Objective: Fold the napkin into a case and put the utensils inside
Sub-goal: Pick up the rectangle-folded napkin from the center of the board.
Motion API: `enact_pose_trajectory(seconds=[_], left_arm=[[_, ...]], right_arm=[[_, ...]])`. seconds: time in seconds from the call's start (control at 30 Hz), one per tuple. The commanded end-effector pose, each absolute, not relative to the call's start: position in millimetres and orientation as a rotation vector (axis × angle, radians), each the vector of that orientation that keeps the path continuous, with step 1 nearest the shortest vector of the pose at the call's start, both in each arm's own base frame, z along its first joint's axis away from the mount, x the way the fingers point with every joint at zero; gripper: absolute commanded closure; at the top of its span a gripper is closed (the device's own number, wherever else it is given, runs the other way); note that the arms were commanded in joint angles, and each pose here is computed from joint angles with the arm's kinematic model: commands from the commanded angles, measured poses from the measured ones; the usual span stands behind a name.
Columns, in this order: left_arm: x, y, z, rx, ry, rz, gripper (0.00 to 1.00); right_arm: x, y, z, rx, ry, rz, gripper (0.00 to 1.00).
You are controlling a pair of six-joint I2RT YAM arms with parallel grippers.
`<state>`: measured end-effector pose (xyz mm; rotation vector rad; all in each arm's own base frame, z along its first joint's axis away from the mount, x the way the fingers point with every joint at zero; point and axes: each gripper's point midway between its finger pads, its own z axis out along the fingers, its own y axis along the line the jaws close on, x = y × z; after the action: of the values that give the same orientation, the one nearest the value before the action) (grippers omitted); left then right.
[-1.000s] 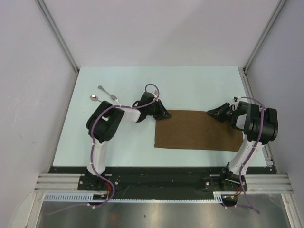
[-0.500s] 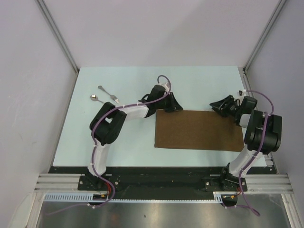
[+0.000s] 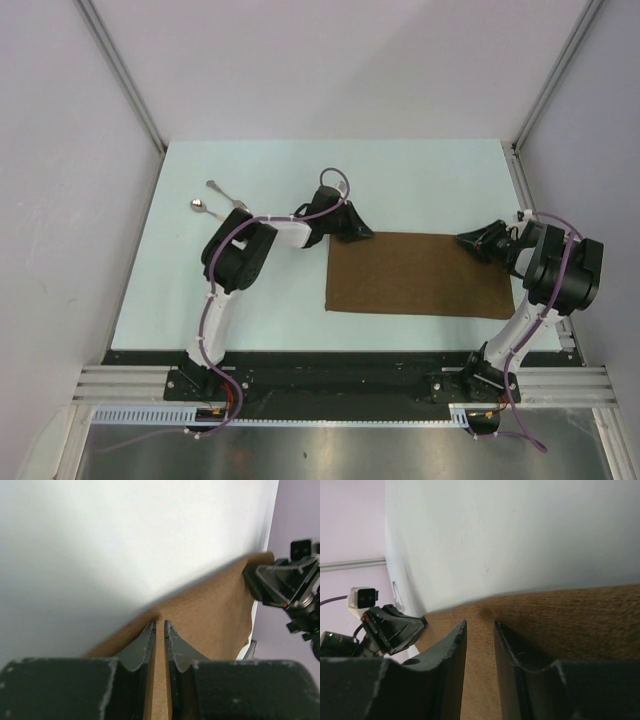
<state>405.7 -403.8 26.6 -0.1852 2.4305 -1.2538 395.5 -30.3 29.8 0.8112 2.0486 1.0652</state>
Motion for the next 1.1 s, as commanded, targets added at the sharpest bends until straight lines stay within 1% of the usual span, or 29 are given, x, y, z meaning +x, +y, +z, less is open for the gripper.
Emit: enact_pose_trajectory(seconds=[0.0, 0.2, 0.5, 0.57, 0.6, 0.63, 0.67, 0.7, 0.73, 0.8, 0.83, 0.9, 0.97, 1.07], left_arm=[[420, -385, 31, -0.261, 2.392, -1.266, 0.84], [420, -376, 32, -0.259, 2.412, -1.221, 0.83], [428, -343, 29, -0.32, 2.412, -1.186, 0.8], [429, -339, 27, -0.304, 2.437, -1.164, 0.79], [436, -338, 34, -0.224, 2.42, -1.126, 0.78], [440, -336, 43, -0.188, 2.413, -1.083, 0.75], [438, -331, 42, -0.176, 2.447, -1.024, 0.74], [442, -331, 54, -0.124, 2.421, -1.014, 0.72], [443, -330, 62, -0.111, 2.408, -1.006, 0.68], [445, -330, 86, -0.097, 2.363, -1.01, 0.64], [440, -329, 89, -0.095, 2.379, -1.0, 0.62], [438, -328, 103, -0.074, 2.363, -1.0, 0.62], [434, -326, 107, -0.091, 2.367, -1.011, 0.62], [427, -321, 95, -0.112, 2.393, -1.016, 0.66]], right_arm=[[413, -48, 31, 0.77, 2.02, 1.025, 0.67], [419, -74, 23, 0.86, 1.991, 0.995, 0.66], [428, -107, 29, 0.857, 2.019, 0.851, 0.64], [431, -112, 33, 0.845, 2.036, 0.808, 0.64], [432, -114, 36, 0.84, 2.037, 0.79, 0.64], [429, -116, 33, 0.881, 2.065, 0.76, 0.63], [432, -121, 40, 0.853, 2.074, 0.719, 0.62], [434, -119, 53, 0.826, 2.081, 0.685, 0.6], [426, -124, 50, 0.873, 2.126, 0.606, 0.58], [423, -129, 71, 0.842, 2.137, 0.499, 0.54], [416, -133, 71, 0.875, 2.163, 0.426, 0.53], [408, -137, 77, 0.892, 2.175, 0.357, 0.5], [401, -131, 90, 0.874, 2.168, 0.373, 0.49], [393, -121, 96, 0.827, 2.162, 0.402, 0.47]])
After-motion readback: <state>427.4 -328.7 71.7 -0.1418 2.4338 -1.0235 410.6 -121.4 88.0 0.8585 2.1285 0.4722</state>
